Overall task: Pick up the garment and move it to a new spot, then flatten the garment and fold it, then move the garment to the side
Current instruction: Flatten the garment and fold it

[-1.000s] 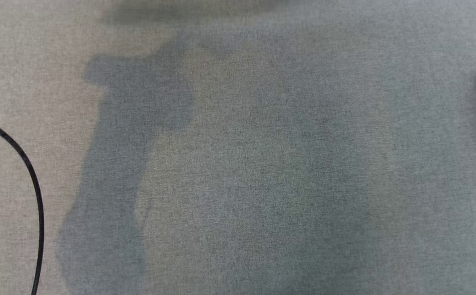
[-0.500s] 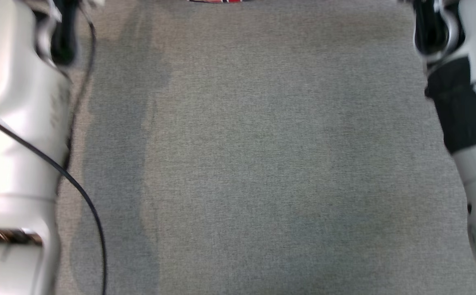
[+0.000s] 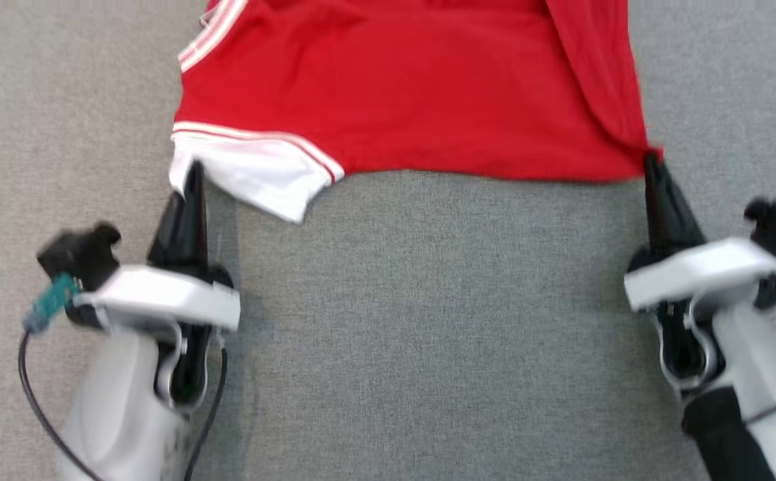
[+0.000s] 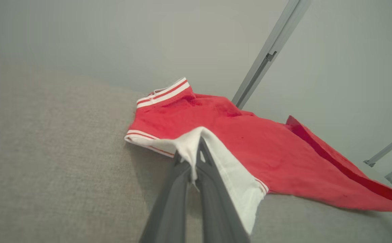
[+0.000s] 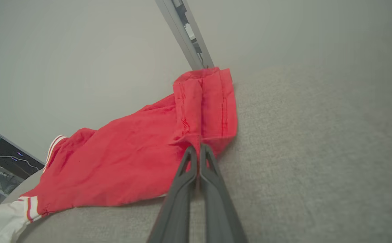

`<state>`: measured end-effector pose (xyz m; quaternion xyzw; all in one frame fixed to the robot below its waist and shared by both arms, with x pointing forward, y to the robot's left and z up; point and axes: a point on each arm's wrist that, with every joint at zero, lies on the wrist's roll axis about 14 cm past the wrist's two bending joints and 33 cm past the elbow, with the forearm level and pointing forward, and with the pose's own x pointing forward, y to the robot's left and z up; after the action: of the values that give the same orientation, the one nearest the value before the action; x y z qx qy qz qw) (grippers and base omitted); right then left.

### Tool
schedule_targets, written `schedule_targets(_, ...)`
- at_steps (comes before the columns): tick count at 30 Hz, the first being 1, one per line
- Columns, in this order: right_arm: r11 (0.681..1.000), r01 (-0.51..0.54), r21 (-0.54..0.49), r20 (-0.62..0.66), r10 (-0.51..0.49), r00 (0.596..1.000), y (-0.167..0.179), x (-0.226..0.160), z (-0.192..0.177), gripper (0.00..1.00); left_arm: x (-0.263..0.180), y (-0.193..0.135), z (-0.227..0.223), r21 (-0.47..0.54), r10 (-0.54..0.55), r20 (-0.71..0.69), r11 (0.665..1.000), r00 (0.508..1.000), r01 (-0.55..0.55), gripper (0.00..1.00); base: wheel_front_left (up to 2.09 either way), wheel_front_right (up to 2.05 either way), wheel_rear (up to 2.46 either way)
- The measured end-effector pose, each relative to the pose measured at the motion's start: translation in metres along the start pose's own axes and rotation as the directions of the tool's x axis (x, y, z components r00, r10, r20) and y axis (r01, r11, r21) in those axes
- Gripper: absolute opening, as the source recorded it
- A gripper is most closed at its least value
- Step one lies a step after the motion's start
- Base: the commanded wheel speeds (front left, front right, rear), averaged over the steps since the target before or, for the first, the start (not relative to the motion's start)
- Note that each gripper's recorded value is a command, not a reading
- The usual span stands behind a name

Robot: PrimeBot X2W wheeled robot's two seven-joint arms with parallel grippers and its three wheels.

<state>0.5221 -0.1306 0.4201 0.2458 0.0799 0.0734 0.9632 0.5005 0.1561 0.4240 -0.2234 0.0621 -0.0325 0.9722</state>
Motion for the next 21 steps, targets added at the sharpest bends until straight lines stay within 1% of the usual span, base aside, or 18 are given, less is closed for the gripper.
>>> schedule_targets(6, 0.997, 0.046, 0.064, -0.032, -0.044, 0.999, -0.004, -0.058, -0.020, 0.00, -0.056, 0.012, -0.008, 0.036, 0.015, -0.039, 0.999, 0.999, -0.014, 0.00, 0.00, 0.00, 0.00)
schedule_targets(11, 0.994, 0.073, 0.086, -0.032, -0.071, 0.997, -0.006, -0.097, -0.023, 0.00, -0.096, 0.022, -0.011, 0.051, 0.043, -0.057, 0.998, 0.997, -0.040, 0.00, 0.00, 0.00, 0.00)
schedule_targets(16, 0.989, 0.113, 0.093, -0.040, -0.110, 0.993, -0.013, -0.132, -0.023, 0.00, -0.133, 0.017, -0.017, 0.045, 0.059, -0.085, 0.997, 0.995, -0.055, 0.00, 0.00, 0.00, 0.00)
schedule_targets(21, 0.986, 0.139, 0.092, -0.061, -0.133, 0.989, -0.016, -0.164, -0.026, 0.00, -0.171, 0.012, -0.021, 0.030, 0.095, -0.116, 0.995, 0.989, -0.093, 0.00, 0.00, 0.00, 0.00)
